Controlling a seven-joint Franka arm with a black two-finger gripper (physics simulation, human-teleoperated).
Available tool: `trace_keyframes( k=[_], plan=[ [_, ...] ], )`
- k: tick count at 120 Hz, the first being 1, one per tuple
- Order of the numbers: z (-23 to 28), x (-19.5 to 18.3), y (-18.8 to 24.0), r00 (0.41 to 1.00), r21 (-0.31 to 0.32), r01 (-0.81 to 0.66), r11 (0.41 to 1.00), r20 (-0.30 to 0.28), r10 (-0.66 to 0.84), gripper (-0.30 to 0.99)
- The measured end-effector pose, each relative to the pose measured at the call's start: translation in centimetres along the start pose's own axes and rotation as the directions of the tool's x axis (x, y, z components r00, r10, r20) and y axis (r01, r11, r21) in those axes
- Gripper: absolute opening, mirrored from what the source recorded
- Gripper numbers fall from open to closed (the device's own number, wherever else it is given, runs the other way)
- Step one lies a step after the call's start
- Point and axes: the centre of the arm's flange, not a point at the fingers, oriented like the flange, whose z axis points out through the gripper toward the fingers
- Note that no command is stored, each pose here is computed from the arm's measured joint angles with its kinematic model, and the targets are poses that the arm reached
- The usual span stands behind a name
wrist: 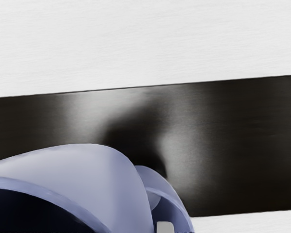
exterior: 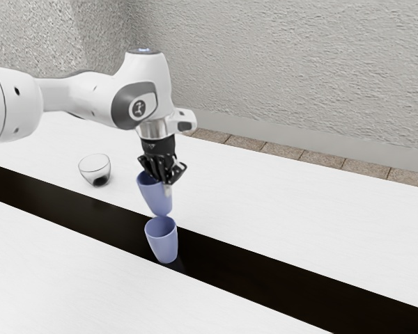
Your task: Place the left cup onto the right cup
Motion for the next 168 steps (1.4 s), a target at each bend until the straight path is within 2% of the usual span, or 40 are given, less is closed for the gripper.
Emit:
trace_keyframes(
  k=[35, 66, 168],
  plan=[
    [0.7, -3.5, 1.2, 0.999, -0.014, 0.033, 0.999, 0.032, -0.033, -0.09],
    [1.2, -4.7, 2.6, 0.997, -0.014, 0.057, 0.998, 0.047, -0.056, -0.09],
    [2.9, -2.4, 2.1, 0.991, 0.01, 0.129, 0.992, 0.028, -0.129, -0.09]
  ],
)
